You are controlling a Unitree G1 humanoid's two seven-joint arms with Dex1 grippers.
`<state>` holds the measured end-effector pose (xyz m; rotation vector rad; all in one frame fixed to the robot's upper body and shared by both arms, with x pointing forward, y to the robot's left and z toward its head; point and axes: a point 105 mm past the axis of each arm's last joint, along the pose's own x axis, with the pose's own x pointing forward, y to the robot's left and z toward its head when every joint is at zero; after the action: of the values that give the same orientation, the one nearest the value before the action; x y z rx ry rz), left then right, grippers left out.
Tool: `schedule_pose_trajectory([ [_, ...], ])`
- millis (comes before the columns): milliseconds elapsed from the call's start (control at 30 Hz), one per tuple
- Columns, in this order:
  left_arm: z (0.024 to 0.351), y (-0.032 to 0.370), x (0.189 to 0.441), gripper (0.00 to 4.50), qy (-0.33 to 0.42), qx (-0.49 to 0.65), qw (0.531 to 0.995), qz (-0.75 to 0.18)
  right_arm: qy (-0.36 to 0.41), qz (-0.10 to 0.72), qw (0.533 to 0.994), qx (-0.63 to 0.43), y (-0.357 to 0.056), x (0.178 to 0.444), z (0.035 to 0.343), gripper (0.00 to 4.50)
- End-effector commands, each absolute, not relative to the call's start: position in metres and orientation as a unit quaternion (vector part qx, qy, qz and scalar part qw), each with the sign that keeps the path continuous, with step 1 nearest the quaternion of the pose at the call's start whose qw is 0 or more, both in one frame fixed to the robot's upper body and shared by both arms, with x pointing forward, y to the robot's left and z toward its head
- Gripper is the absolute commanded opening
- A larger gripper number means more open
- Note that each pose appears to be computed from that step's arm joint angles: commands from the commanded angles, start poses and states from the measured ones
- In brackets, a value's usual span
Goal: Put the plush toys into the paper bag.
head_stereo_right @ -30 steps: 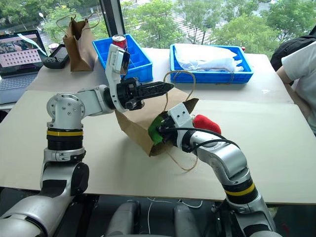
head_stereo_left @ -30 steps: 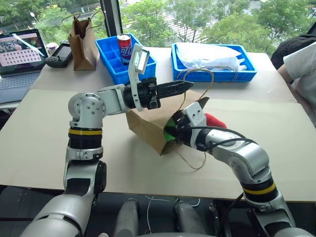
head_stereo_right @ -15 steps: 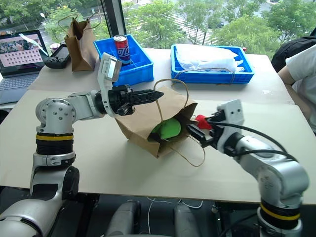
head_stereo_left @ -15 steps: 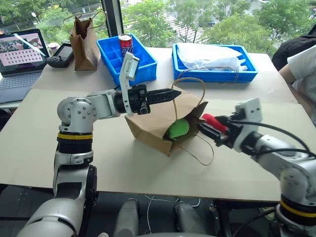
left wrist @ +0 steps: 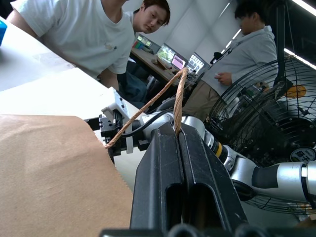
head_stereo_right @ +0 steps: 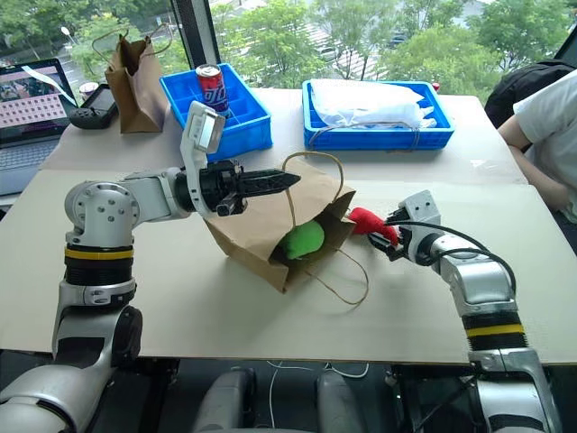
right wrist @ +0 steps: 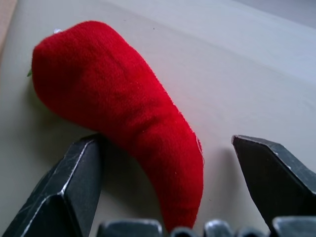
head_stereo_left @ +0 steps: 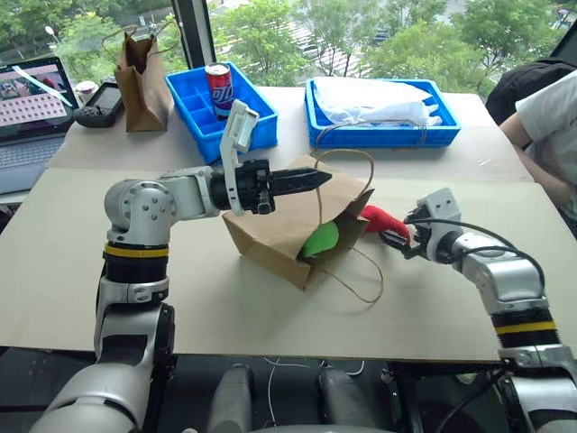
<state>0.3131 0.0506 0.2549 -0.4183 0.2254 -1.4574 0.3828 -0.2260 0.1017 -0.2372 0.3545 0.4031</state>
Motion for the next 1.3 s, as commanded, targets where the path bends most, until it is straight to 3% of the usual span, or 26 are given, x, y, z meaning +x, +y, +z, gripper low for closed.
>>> schedule_pose_trajectory([
  [33,0.267,0.051,0.307,0.00,0.080,-0.176,0.718,-0.669,0.172,0.209,0.957,-0.107,-0.225,0.382,0.093,3.31],
  [167,0.268,0.052,0.309,0.00,0.079,-0.175,0.719,-0.668,0.157,0.214,0.958,-0.108,-0.225,0.372,0.103,2.02],
  [367,0.272,0.050,0.314,0.00,0.078,-0.177,0.717,-0.669,0.101,0.166,0.968,-0.157,-0.248,0.338,0.158,0.02],
  [533,0.277,0.047,0.317,0.00,0.077,-0.177,0.709,-0.679,0.096,0.187,0.961,-0.177,-0.244,0.283,0.202,0.02],
  [733,0.282,0.044,0.320,0.00,0.076,-0.174,0.703,-0.685,0.136,0.281,0.936,-0.160,-0.200,0.254,0.196,0.02],
  [867,0.283,0.043,0.320,0.00,0.075,-0.172,0.702,-0.687,0.136,0.310,0.929,-0.150,-0.175,0.259,0.189,0.02],
  [1067,0.282,0.043,0.316,0.00,0.073,-0.170,0.701,-0.688,0.125,0.370,0.908,-0.148,-0.112,0.289,0.168,0.02],
  [1267,0.281,0.041,0.313,0.00,0.071,-0.170,0.701,-0.689,0.075,0.406,0.900,-0.141,-0.072,0.308,0.171,0.02],
  [1300,0.281,0.041,0.313,0.00,0.070,-0.169,0.701,-0.689,0.068,0.415,0.898,-0.131,-0.066,0.309,0.173,0.41],
])
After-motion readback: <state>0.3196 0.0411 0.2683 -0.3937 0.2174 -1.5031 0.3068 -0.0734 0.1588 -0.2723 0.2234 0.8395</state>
